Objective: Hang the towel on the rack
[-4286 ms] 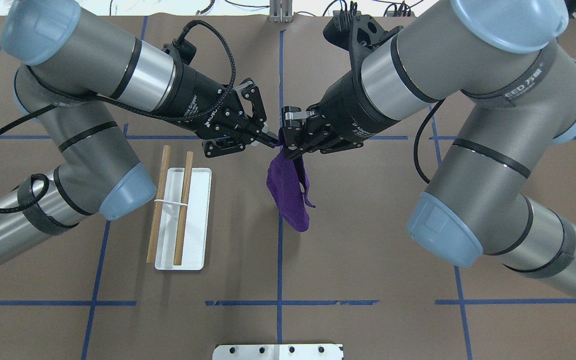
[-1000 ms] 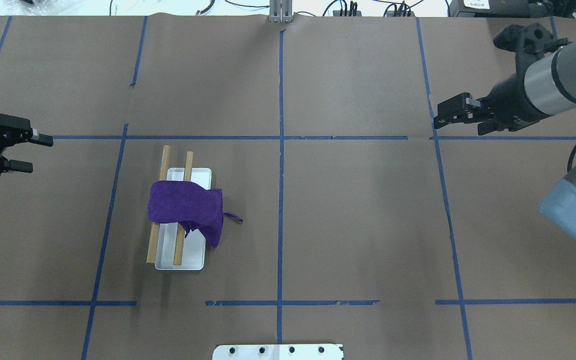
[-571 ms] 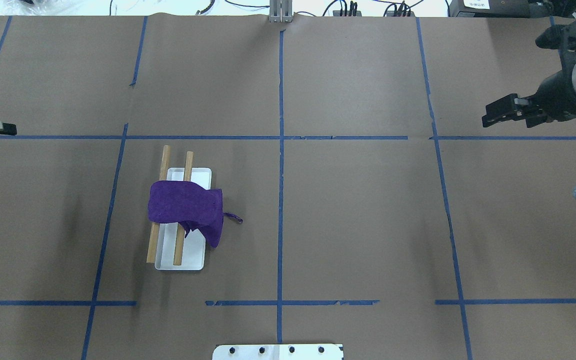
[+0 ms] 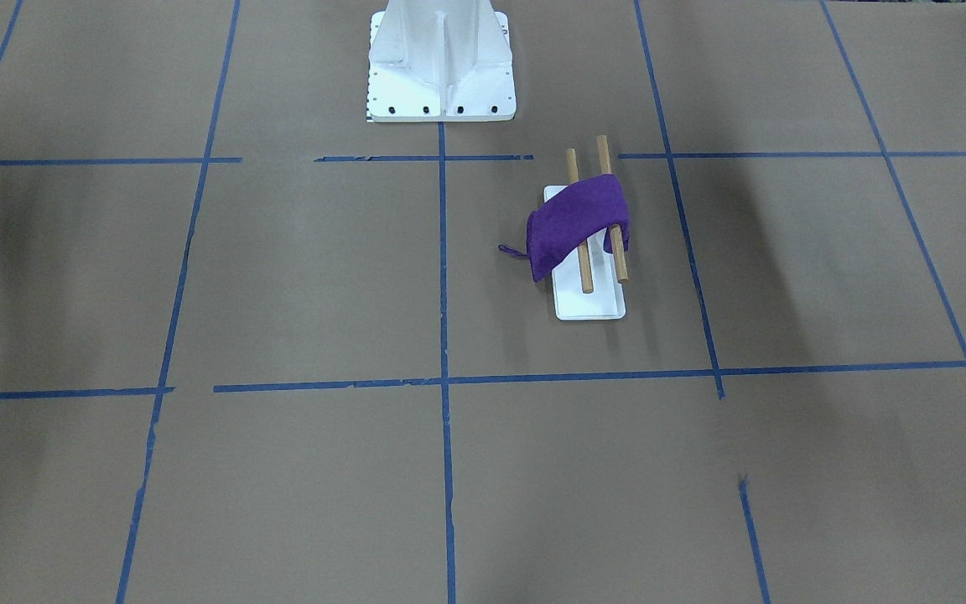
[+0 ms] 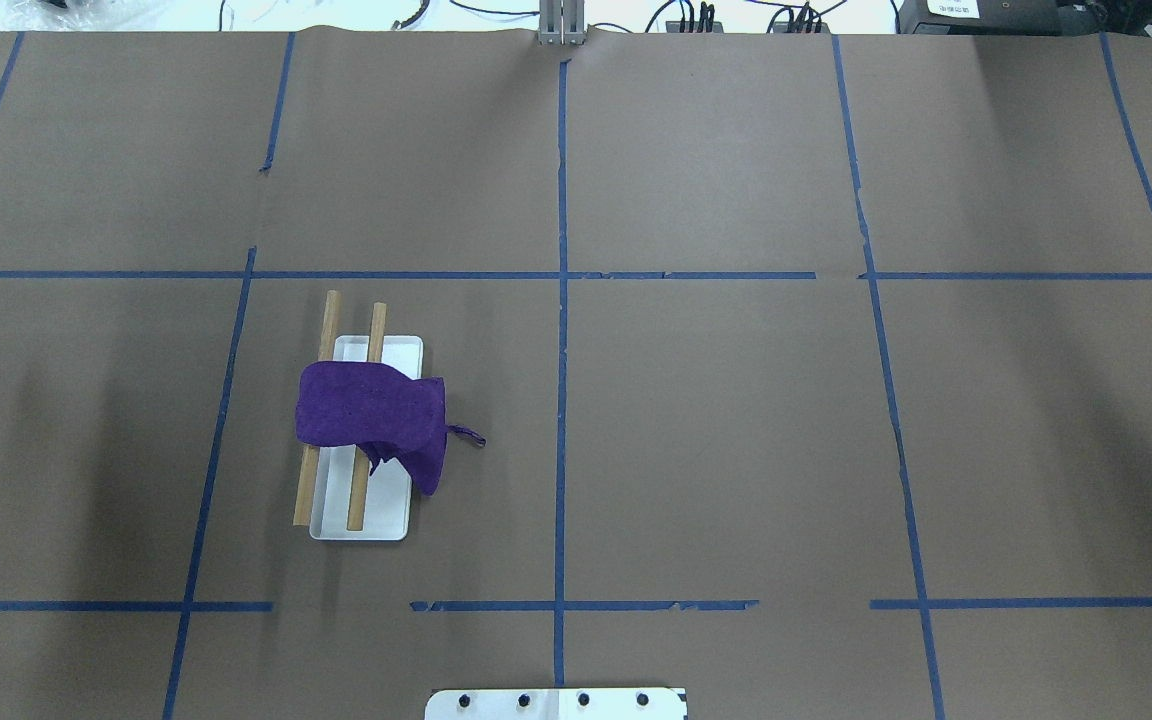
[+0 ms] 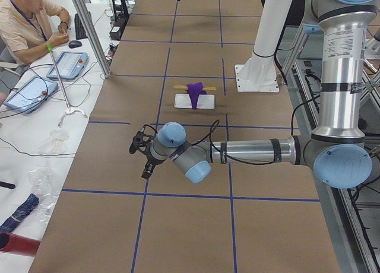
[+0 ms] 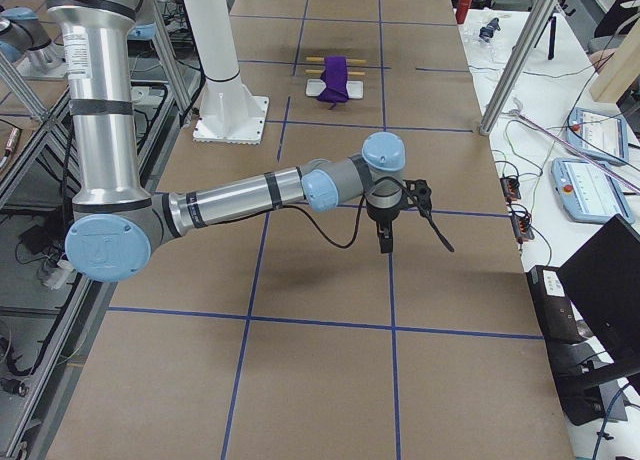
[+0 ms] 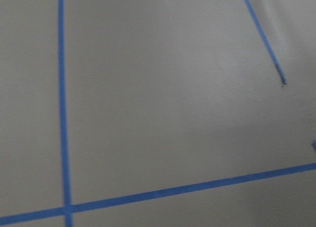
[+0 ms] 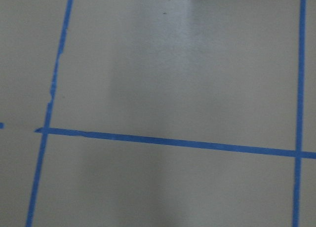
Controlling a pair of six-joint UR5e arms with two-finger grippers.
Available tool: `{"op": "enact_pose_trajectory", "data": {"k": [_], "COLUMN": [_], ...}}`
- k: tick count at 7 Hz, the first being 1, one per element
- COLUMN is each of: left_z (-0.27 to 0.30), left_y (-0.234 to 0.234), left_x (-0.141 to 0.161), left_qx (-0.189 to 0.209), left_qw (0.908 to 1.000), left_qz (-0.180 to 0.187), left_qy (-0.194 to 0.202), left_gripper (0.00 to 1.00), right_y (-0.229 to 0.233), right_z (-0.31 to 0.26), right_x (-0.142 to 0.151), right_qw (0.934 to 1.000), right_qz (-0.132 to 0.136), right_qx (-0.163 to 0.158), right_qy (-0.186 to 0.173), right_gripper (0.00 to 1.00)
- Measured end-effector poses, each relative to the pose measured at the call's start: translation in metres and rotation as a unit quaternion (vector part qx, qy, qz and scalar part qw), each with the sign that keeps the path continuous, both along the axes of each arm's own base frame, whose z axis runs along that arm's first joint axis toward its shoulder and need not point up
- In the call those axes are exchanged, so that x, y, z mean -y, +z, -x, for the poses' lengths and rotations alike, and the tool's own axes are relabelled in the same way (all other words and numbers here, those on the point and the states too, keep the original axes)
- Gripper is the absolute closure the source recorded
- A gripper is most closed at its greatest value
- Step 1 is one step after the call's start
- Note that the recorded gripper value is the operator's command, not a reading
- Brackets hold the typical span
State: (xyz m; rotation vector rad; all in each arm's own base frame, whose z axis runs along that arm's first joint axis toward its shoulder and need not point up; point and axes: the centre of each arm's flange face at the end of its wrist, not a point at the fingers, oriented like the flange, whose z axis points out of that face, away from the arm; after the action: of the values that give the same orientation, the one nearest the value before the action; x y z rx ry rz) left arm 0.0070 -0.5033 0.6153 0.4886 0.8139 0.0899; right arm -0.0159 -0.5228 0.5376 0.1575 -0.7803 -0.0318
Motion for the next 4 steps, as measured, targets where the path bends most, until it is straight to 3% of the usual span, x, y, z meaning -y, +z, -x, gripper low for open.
{"op": "enact_pose_trajectory", "data": {"k": [2, 4], "left_z": [0.004, 0.009], "left_y": [-0.040, -0.074], "left_x": [-0.001, -0.014], "left_qx": [0.000, 0.009], "left_qw": [0.9973, 0.9916], "left_qz": [0.063, 0.113], "left_qy": [0.037, 0.062], "left_gripper": [0.00, 0.00], "right_y": [0.044, 0.051], "right_z": [-0.060, -0.081], "right_x": [-0.004, -0.010], "right_qw": [0.9993, 0.9991], "right_qz": [-0.002, -0.004], "right_qx": [-0.017, -0.017], "right_qy": [-0.034, -0.038], "right_gripper": [0.00, 0.00]}}
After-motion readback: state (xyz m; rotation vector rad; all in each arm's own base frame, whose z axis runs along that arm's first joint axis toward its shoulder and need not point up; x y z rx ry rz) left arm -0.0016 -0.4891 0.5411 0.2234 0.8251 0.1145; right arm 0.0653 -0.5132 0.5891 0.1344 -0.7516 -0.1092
